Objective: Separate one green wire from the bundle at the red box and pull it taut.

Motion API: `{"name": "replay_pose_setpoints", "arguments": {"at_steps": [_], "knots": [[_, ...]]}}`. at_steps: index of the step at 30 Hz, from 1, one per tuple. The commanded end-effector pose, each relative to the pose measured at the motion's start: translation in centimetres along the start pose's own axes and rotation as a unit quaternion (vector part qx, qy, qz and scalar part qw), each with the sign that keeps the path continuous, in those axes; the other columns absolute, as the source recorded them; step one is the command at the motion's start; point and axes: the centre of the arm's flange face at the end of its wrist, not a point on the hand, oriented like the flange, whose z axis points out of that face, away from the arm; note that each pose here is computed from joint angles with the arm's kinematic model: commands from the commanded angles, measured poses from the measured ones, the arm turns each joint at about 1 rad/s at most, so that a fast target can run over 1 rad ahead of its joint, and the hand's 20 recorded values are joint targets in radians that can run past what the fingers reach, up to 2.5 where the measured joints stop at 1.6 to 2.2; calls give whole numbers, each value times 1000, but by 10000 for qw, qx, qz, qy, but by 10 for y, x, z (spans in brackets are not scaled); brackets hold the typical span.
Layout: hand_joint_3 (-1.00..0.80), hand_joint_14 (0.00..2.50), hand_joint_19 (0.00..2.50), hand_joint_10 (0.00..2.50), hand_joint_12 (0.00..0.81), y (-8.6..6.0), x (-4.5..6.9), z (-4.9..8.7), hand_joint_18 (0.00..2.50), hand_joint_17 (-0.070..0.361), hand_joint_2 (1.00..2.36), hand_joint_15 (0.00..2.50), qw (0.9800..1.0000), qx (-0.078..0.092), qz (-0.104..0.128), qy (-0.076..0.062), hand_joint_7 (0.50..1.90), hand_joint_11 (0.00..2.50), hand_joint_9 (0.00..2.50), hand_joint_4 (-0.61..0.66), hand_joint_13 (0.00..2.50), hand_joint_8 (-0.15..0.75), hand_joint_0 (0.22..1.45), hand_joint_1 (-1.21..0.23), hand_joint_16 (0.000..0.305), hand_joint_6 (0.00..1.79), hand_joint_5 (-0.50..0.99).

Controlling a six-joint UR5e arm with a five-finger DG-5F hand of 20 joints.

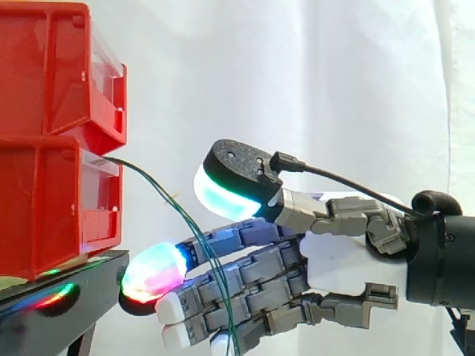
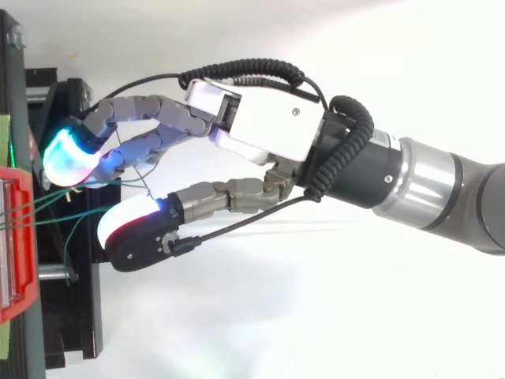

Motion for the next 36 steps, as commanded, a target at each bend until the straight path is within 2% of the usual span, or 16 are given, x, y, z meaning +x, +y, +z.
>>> {"name": "replay_pose_setpoints", "arguments": {"at_steps": [1,3,10,15,21,27,30,36], "knots": [[-500,10,647,10,348,1,0,0,651,115,1000,266,10000,-3,37,5,775,280,801,285,750,281,528,-598,51,503,-174],[-500,10,640,10,346,0,1,0,656,114,1000,268,10000,-12,41,11,874,280,812,314,748,283,530,-598,51,503,-154],[-500,12,643,11,345,1,0,-1,657,114,1000,269,9998,28,181,22,1031,289,798,253,749,284,535,-601,51,504,-148],[-494,10,652,11,342,1,0,-4,652,112,1000,275,9990,218,350,172,1065,299,795,244,748,280,542,-606,50,504,-142],[-454,11,649,11,337,3,0,-3,649,111,1004,278,9986,209,453,184,1095,299,807,224,746,275,561,-602,49,504,-136],[-452,11,647,11,337,6,0,-2,649,111,1004,279,9986,189,463,179,1098,303,802,222,747,273,561,-603,49,504,-135],[-449,12,648,11,336,12,-2,3,648,110,1004,281,9985,155,494,170,1105,302,803,219,748,276,562,-603,49,504,-134],[-413,11,650,12,332,13,0,1,646,109,1007,278,9985,238,452,214,1171,314,810,192,749,272,576,-610,49,504,-127]]}}
